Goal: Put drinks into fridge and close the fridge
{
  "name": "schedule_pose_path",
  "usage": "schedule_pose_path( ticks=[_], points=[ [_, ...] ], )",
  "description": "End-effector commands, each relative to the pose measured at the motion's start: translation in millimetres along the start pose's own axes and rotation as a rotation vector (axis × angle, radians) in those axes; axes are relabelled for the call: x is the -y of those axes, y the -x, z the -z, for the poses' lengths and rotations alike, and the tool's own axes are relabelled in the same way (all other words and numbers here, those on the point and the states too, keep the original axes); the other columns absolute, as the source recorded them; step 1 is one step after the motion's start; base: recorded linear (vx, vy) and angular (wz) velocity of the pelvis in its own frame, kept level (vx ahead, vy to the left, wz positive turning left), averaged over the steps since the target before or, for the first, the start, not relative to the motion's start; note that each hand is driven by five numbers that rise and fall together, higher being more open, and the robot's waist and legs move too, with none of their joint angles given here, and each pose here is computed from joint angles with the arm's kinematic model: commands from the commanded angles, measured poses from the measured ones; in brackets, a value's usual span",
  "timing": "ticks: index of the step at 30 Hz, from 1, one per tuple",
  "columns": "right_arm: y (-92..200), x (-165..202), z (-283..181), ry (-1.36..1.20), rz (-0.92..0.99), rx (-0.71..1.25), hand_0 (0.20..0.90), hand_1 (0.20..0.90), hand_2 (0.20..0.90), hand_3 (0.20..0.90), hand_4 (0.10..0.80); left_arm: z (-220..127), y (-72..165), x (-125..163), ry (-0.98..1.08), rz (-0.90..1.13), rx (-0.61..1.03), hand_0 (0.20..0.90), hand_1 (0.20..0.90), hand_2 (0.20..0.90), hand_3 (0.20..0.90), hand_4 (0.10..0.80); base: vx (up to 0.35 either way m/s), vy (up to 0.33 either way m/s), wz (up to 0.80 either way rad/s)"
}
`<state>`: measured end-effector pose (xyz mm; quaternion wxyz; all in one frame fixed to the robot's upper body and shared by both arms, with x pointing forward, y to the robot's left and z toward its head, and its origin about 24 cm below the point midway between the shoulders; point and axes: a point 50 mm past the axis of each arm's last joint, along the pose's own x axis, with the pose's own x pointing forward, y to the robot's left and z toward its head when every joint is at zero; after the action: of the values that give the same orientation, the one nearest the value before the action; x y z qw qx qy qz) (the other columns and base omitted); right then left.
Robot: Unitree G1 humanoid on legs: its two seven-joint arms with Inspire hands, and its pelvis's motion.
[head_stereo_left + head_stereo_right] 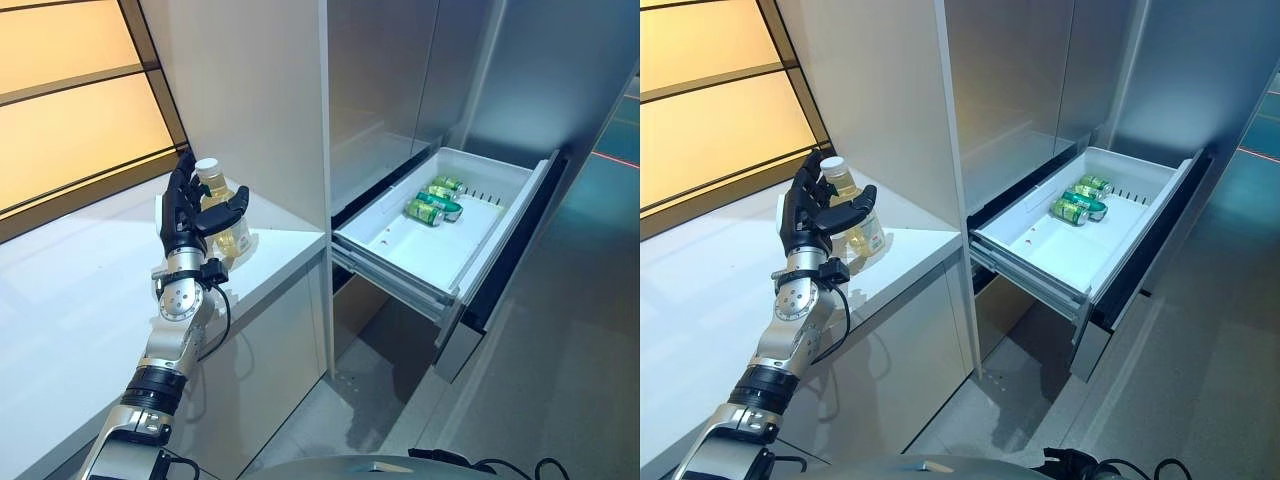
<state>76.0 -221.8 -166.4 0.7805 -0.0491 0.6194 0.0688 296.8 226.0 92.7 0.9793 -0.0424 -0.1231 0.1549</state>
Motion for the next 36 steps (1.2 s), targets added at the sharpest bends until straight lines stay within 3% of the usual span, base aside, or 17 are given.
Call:
schedule_pose_path(
  ticks=[1,35,36],
  points=[
    [-1,-8,9,0.079,-0.046,-0.057,0.900,0.900,0.900,0.900,0.800,-66,-45,10,0.011,0.019,0.274,0.900,0.900,0.900,0.900,0.800,0.000,0.000,0.00],
    [-1,-8,9,0.088,-0.048,-0.058,0.900,0.900,0.900,0.900,0.800,-56,-56,-9,-0.084,-0.034,0.232,0.900,0.900,0.900,0.900,0.800,-0.001,-0.001,-0.02],
    [-1,-8,9,0.088,-0.048,-0.058,0.900,0.900,0.900,0.900,0.800,-58,-57,-9,-0.047,-0.037,0.248,0.474,0.474,0.474,0.403,0.303,0.000,0.000,0.00]
  ],
)
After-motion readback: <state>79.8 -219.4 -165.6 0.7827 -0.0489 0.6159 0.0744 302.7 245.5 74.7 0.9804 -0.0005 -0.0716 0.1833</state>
